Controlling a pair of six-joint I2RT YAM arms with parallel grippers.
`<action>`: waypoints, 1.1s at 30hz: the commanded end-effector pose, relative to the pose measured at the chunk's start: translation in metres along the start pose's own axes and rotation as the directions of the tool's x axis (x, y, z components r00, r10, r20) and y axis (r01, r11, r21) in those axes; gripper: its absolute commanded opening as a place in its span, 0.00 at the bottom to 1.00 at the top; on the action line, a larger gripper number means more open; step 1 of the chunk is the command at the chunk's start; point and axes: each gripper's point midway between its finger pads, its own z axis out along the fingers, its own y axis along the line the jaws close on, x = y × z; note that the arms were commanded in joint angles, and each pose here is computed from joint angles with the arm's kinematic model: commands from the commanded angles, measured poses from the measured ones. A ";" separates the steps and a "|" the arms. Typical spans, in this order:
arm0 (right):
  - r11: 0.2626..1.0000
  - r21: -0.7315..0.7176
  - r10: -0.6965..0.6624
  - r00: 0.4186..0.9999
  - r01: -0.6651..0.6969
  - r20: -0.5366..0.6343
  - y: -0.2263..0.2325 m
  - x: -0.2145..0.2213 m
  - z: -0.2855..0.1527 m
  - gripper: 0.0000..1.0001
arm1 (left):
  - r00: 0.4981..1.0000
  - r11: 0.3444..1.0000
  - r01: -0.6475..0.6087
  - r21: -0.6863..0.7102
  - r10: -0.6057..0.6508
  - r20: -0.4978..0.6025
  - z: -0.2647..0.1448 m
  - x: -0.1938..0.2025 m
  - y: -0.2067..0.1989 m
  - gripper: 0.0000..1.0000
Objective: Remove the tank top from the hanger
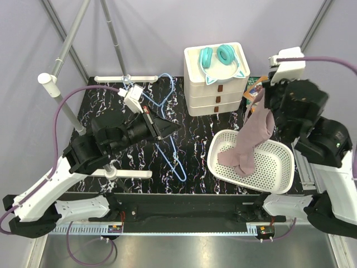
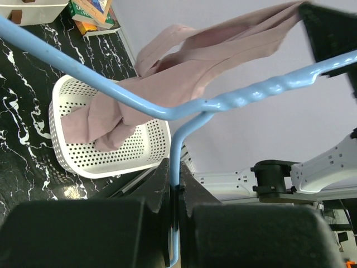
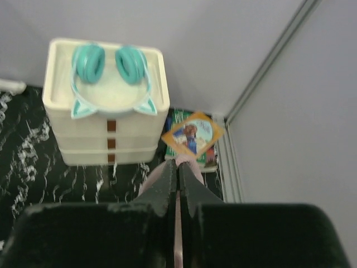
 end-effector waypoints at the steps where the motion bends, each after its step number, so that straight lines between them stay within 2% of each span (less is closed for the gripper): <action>1: 0.985 0.105 0.138 0.990 -0.134 -0.036 -0.019 0.036 -0.013 0.05 | 1.000 0.999 -0.013 0.049 0.012 0.020 0.000 -0.011 -0.018 0.00; 2: 0.972 0.076 0.228 0.971 -0.222 -0.074 -0.009 0.053 -0.017 0.09 | 1.000 0.999 -0.012 0.050 0.011 0.019 0.001 -0.010 -0.019 0.00; 4: 0.957 0.045 0.290 0.944 -0.287 -0.158 0.007 0.090 -0.024 0.13 | 1.000 0.999 -0.004 0.040 0.004 0.012 0.005 -0.009 -0.017 0.00; 5: 0.916 0.003 0.392 0.894 -0.401 -0.217 0.022 0.106 -0.034 0.16 | 1.000 0.999 -0.004 0.040 0.004 0.012 0.006 -0.009 -0.017 0.00; 6: 0.914 -0.005 0.386 0.873 -0.406 -0.298 0.040 0.138 -0.034 0.19 | 1.000 0.999 -0.003 0.032 0.003 0.010 0.011 -0.008 -0.016 0.00; 7: 0.894 -0.013 0.415 0.841 -0.447 -0.347 0.052 0.153 -0.038 0.28 | 1.000 0.999 -0.001 0.035 0.001 0.010 0.011 -0.009 -0.018 0.00; 8: 0.836 -0.019 0.491 0.764 -0.548 -0.419 0.071 0.168 -0.046 0.33 | 1.000 1.000 -0.001 0.031 0.001 0.009 0.013 -0.009 -0.017 0.00; 9: 0.823 -0.002 0.498 0.724 -0.568 -0.478 0.082 0.197 -0.052 0.37 | 1.000 0.999 -0.001 0.032 0.001 0.007 0.015 -0.009 -0.018 0.00; 11: 0.748 -0.006 0.553 0.630 -0.663 -0.545 0.100 0.215 -0.066 0.49 | 1.000 1.000 -0.001 0.026 0.001 0.003 0.021 -0.009 -0.017 0.00; 13: 0.759 0.007 0.525 0.605 -0.651 -0.599 0.110 0.245 -0.071 0.63 | 1.000 1.000 0.000 0.021 0.000 -0.006 0.025 -0.007 -0.016 0.00; 16: 0.784 -0.014 0.495 0.639 -0.620 -0.589 0.104 0.251 -0.073 0.78 | 1.000 1.000 0.004 0.020 -0.004 -0.018 0.029 -0.004 -0.016 0.00; 18: 0.783 -0.050 0.491 0.665 -0.620 -0.562 0.101 0.236 -0.071 0.92 | 1.000 1.000 0.010 0.015 -0.010 -0.022 0.030 -0.003 -0.014 0.00; 19: 0.793 -0.109 0.454 0.702 -0.599 -0.549 0.103 0.224 -0.069 0.97 | 1.000 1.000 0.018 0.013 -0.018 -0.023 0.030 -0.002 -0.014 0.00; 23: 0.739 -0.335 0.348 0.756 -0.585 -0.554 0.130 0.189 -0.076 1.00 | 0.999 0.998 0.046 -0.032 -0.046 0.015 0.032 -0.005 -0.002 0.00; 24: 0.658 -0.467 0.302 0.775 -0.591 -0.555 0.149 0.172 -0.087 1.00 | 0.998 0.998 0.051 -0.037 -0.050 0.028 0.031 -0.007 -0.001 0.00; 26: 0.537 -0.599 0.245 0.789 -0.594 -0.563 0.174 0.156 -0.102 1.00 | 0.995 0.995 0.074 -0.065 -0.069 0.069 0.030 -0.012 0.006 0.00; 27: 0.412 -0.688 0.208 0.797 -0.597 -0.567 0.192 0.140 -0.117 1.00 | 0.994 0.994 0.083 -0.074 -0.077 0.082 0.030 -0.013 0.009 0.00; 29: 0.304 -0.744 0.183 0.803 -0.595 -0.567 0.206 0.126 -0.128 1.00 | 0.985 0.986 0.125 -0.107 -0.110 0.132 0.029 -0.018 0.019 0.00; 30: 0.226 -0.776 0.176 0.808 -0.589 -0.562 0.214 0.113 -0.135 1.00 | 0.982 0.984 0.136 -0.115 -0.119 0.149 0.028 -0.021 0.021 0.00; 33: 0.138 -0.816 0.206 0.822 -0.561 -0.530 0.221 0.088 -0.139 1.00 | 0.964 0.969 0.201 -0.143 -0.170 0.203 0.027 -0.025 0.032 0.00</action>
